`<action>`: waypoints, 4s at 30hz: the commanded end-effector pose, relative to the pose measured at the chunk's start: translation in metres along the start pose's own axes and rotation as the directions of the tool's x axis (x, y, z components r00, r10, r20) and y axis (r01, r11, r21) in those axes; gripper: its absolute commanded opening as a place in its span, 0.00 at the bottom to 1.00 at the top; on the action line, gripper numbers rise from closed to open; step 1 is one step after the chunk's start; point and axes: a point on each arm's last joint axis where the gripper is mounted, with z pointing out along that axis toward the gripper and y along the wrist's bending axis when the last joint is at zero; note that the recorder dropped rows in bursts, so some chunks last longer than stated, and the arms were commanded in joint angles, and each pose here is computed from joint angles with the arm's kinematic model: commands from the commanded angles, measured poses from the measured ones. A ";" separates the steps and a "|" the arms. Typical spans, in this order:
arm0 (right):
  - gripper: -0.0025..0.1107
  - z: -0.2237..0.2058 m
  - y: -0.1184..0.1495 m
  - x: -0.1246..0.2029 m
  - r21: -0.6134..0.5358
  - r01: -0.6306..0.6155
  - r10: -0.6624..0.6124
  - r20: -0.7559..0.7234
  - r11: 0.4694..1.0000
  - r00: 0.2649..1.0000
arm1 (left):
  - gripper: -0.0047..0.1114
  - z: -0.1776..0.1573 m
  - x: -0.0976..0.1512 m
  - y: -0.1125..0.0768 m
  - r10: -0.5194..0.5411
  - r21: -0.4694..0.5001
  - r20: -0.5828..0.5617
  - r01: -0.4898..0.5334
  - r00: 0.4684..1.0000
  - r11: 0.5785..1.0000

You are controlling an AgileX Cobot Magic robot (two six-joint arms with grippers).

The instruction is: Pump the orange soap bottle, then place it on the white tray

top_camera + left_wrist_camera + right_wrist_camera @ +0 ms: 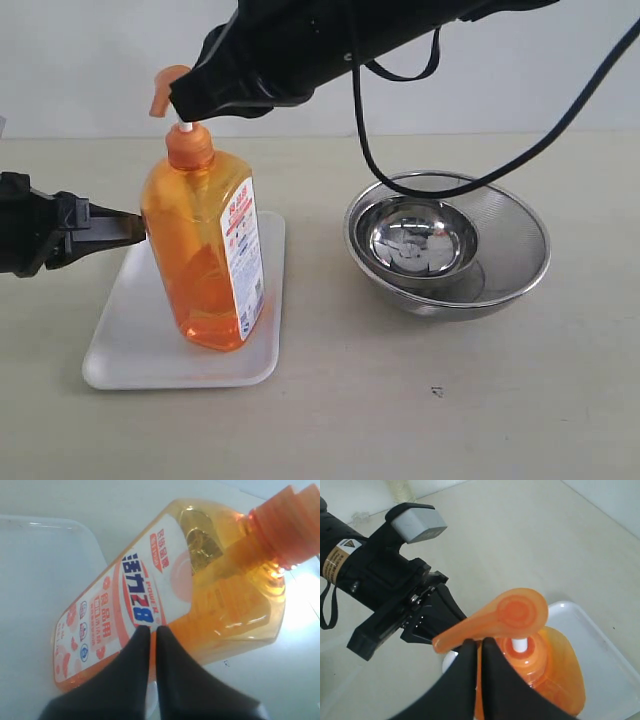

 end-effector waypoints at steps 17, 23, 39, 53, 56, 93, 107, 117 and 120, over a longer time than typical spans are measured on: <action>0.02 -0.004 0.004 -0.005 -0.012 0.003 -0.003 0.021 1.000 1.000 | 0.08 0.002 0.002 -0.004 0.001 0.031 -0.006 -0.001 1.000 1.000; 0.02 -0.004 0.005 -0.005 -0.015 -0.002 0.002 0.025 1.000 1.000 | 0.08 0.002 0.002 -0.005 0.001 0.047 -0.006 -0.001 1.000 0.999; 0.02 -0.010 0.000 -0.002 0.062 0.013 -0.011 -0.035 0.998 0.999 | 0.08 0.002 0.003 0.003 0.013 -0.035 -0.021 -0.014 1.000 0.999; 0.02 0.015 -0.028 0.075 0.324 -0.137 0.185 -0.120 0.936 0.976 | 0.08 0.020 0.009 0.021 0.023 -0.024 -0.019 -0.023 1.000 0.999; 0.02 0.033 -0.037 0.091 0.327 -0.145 0.207 -0.164 0.934 0.965 | 0.08 0.027 0.005 0.025 0.028 0.003 -0.022 -0.028 0.999 1.000; 0.02 0.069 -0.049 0.097 0.236 -0.131 0.168 -0.147 0.963 0.975 | 0.08 0.029 0.006 0.025 0.032 0.011 -0.030 -0.032 0.999 0.999; 0.02 0.070 -0.049 0.082 0.203 -0.116 0.142 -0.122 0.972 0.982 | 0.08 0.029 0.006 0.024 0.034 0.025 -0.032 -0.033 0.999 0.999; 0.02 0.071 -0.043 0.085 0.146 -0.133 0.155 -0.153 0.980 0.976 | 0.08 0.029 -0.007 0.027 0.028 -0.015 0.026 -0.028 0.999 1.000; 0.02 0.071 -0.042 0.085 0.137 -0.135 0.156 -0.158 0.981 0.975 | 0.08 0.029 -0.010 0.027 0.029 -0.016 0.036 -0.028 0.999 0.999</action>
